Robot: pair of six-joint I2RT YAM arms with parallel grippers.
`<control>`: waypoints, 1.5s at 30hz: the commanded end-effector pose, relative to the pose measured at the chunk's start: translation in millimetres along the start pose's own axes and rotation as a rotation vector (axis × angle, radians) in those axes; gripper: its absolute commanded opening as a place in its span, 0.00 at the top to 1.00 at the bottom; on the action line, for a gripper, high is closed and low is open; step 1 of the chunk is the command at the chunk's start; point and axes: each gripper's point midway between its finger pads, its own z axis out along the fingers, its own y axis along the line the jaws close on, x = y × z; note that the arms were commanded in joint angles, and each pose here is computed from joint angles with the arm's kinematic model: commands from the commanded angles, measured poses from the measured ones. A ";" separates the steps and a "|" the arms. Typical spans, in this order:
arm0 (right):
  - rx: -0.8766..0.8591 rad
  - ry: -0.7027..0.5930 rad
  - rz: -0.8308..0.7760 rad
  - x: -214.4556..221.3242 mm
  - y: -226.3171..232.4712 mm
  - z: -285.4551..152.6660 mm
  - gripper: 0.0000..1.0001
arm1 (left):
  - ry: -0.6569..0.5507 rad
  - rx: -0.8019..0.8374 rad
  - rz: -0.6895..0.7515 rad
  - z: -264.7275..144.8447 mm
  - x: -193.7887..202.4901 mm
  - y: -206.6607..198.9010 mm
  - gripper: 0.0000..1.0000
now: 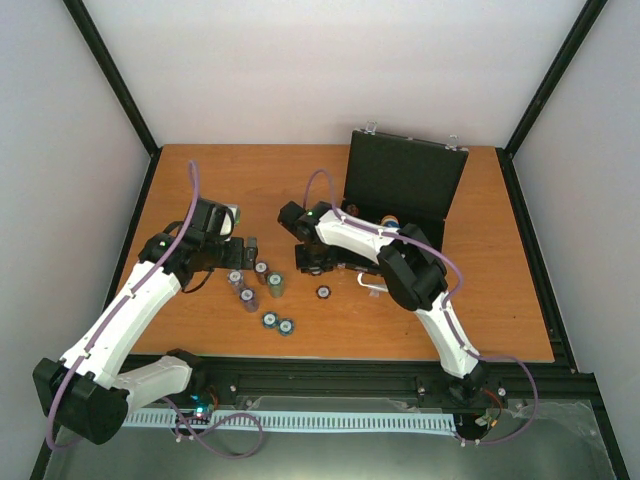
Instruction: Pack up texas hold em set
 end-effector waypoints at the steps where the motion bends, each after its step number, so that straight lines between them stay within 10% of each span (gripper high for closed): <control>1: 0.014 0.001 -0.061 7.3 1.0 -1.2 0.72 | -0.042 0.007 0.010 -6.2 -12.5 -2.7 0.00; 19: -0.027 -0.049 -0.151 16.8 15.2 -49.6 0.65 | -0.038 0.016 0.006 -5.1 -11.2 -4.1 0.00; 28: 0.020 -0.226 -0.136 -9.1 -5.0 -115.1 0.00 | -0.013 0.130 0.094 -3.5 -20.5 -28.1 0.00; 45: 0.162 -0.472 0.082 -35.5 -163.1 -215.6 0.00 | 0.125 0.421 0.315 50.1 -25.8 -135.4 0.11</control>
